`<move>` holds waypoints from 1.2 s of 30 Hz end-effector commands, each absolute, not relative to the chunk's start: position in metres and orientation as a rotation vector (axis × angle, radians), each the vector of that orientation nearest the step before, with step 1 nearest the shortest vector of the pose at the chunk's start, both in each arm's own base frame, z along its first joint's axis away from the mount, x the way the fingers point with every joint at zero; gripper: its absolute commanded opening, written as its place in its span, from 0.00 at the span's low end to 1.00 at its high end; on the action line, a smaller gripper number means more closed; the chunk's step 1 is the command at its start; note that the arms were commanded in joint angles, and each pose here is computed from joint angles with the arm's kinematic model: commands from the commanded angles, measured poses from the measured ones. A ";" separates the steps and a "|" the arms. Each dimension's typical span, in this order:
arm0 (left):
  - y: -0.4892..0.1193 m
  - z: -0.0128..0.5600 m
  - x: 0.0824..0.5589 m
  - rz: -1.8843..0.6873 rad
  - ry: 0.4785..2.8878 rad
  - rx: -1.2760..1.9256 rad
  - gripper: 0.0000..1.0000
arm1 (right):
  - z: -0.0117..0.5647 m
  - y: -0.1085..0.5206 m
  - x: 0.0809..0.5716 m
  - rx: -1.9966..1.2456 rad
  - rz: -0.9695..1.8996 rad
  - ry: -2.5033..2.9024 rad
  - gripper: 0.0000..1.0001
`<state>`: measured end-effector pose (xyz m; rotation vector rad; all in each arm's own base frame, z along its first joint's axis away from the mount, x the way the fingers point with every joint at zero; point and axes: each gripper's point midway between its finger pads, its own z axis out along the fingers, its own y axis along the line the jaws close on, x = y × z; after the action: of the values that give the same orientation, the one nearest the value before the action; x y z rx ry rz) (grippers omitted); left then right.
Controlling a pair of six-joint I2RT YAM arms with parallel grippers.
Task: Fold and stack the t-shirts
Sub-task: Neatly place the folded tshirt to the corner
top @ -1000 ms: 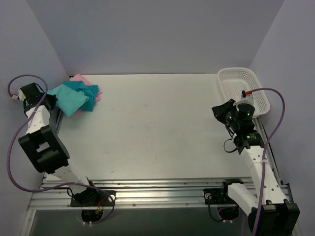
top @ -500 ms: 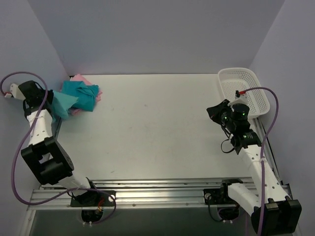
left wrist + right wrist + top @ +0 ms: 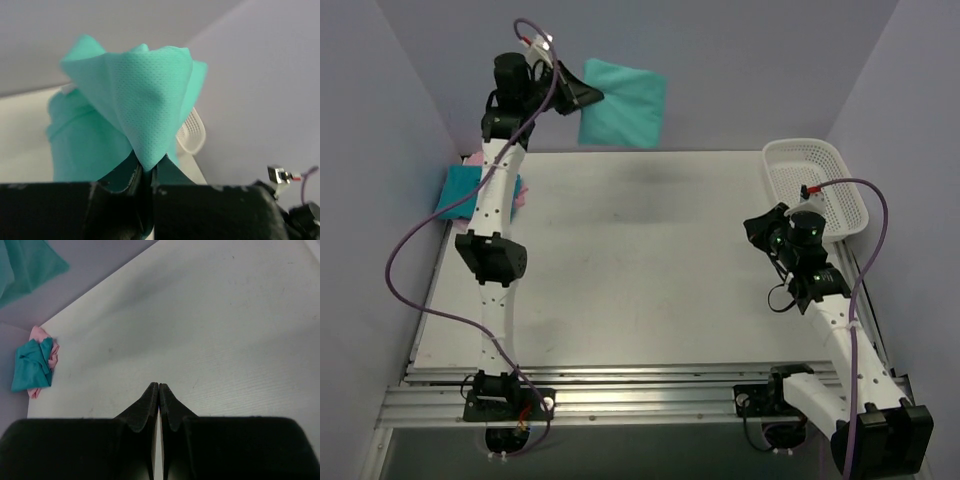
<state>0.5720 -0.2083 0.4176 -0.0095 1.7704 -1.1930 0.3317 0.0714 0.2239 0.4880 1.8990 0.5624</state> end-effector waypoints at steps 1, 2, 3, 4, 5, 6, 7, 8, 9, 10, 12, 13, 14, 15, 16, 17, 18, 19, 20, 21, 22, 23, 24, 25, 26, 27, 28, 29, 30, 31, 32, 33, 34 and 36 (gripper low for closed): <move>-0.218 0.360 0.569 -1.473 1.902 0.045 0.02 | 0.234 0.066 0.336 0.485 0.526 1.864 0.00; -0.210 0.355 0.575 -1.440 1.900 0.029 0.02 | 0.232 0.066 0.336 0.482 0.520 1.869 0.00; -0.184 0.353 0.585 -1.393 1.889 -0.015 0.02 | 0.231 0.065 0.336 0.485 0.514 1.871 0.00; -0.166 0.347 0.594 -1.360 1.885 -0.055 0.02 | 0.230 0.064 0.336 0.486 0.509 1.873 0.00; -0.145 0.332 0.606 -1.328 1.904 -0.144 0.02 | 0.229 0.064 0.336 0.489 0.505 1.875 0.00; -0.115 0.322 0.616 -1.297 1.901 -0.225 0.02 | 0.228 0.063 0.336 0.491 0.500 1.875 0.00; -0.064 0.321 0.628 -1.236 1.852 -0.309 0.02 | 0.229 0.063 0.336 0.490 0.501 1.871 0.00; -0.036 0.316 0.634 -1.213 1.829 -0.377 0.02 | 0.228 0.063 0.336 0.489 0.502 1.873 0.00; -0.007 0.301 0.643 -1.172 1.794 -0.422 0.02 | 0.228 0.064 0.336 0.492 0.503 1.874 0.00; 0.045 0.293 0.645 -1.142 1.744 -0.521 0.02 | 0.227 0.064 0.336 0.492 0.503 1.874 0.00; 0.092 0.262 0.647 -1.149 1.678 -0.568 0.02 | 0.227 0.063 0.337 0.490 0.499 1.875 0.00; 0.114 0.252 0.644 -1.181 1.648 -0.633 0.02 | 0.226 0.062 0.337 0.490 0.488 1.879 0.00; 0.155 0.227 0.639 -1.172 1.625 -0.723 0.02 | 0.225 0.062 0.337 0.491 0.486 1.880 0.00; 0.172 0.212 0.634 -1.186 1.616 -0.751 0.02 | 0.225 0.061 0.338 0.492 0.482 1.881 0.00; 0.183 0.202 0.630 -1.211 1.613 -0.790 0.02 | 0.225 0.062 0.339 0.493 0.484 1.883 0.00; 0.199 0.181 0.626 -1.224 1.619 -0.833 0.02 | 0.225 0.062 0.339 0.495 0.486 1.882 0.00; 0.202 0.177 0.625 -1.239 1.626 -0.847 0.02 | 0.225 0.064 0.340 0.492 0.495 1.886 0.00; 0.202 0.177 0.625 -1.248 1.629 -0.835 0.02 | 0.225 0.066 0.341 0.487 0.510 1.881 0.00; 0.195 0.176 0.626 -1.253 1.640 -0.816 0.02 | 0.225 0.067 0.341 0.487 0.519 1.882 0.00; 0.192 0.177 0.626 -1.249 1.648 -0.805 0.02 | 0.224 0.068 0.342 0.489 0.521 1.885 0.00; 0.190 0.173 0.628 -1.215 1.660 -0.801 0.02 | 0.223 0.068 0.342 0.490 0.518 1.888 0.00; 0.188 0.182 0.627 -1.194 1.661 -0.791 0.02 | 0.221 0.067 0.341 0.491 0.511 1.893 0.00; 0.186 0.181 0.626 -1.179 1.666 -0.802 0.02 | 0.221 0.066 0.341 0.487 0.504 1.895 0.00; 0.187 0.182 0.625 -1.164 1.664 -0.810 0.02 | 0.220 0.065 0.340 0.490 0.499 1.895 0.00; 0.190 0.182 0.622 -1.145 1.658 -0.846 0.03 | 0.220 0.065 0.339 0.491 0.498 1.895 0.00; 0.193 0.181 0.620 -1.134 1.652 -0.868 0.06 | 0.221 0.065 0.339 0.493 0.499 1.890 0.00; 0.197 0.179 0.617 -1.121 1.649 -0.891 0.09 | 0.221 0.066 0.339 0.489 0.506 1.888 0.00; 0.201 0.179 0.612 -1.085 1.639 -0.931 0.16 | 0.222 0.067 0.339 0.486 0.510 1.888 0.00; 0.208 0.177 0.608 -1.059 1.637 -0.963 0.25 | 0.222 0.067 0.339 0.487 0.513 1.890 0.00; 0.212 0.175 0.603 -1.014 1.646 -0.975 0.38 | 0.221 0.067 0.339 0.487 0.512 1.891 0.00; 0.217 0.185 0.598 -0.969 1.643 -0.979 0.75 | 0.220 0.067 0.338 0.485 0.512 1.893 0.00; 0.224 0.173 0.592 -0.897 1.658 -1.056 0.85 | 0.221 0.067 0.338 0.486 0.514 1.892 0.00; 0.229 0.173 0.588 -0.826 1.676 -1.049 0.91 | 0.221 0.067 0.338 0.487 0.513 1.890 0.00; 0.237 0.178 0.575 -0.698 1.683 -1.130 0.94 | 0.221 0.067 0.337 0.485 0.514 1.889 0.00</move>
<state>0.6010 0.1645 0.1430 -0.9536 1.7797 -1.0448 0.3365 0.0655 0.2112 0.5117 1.9264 0.5050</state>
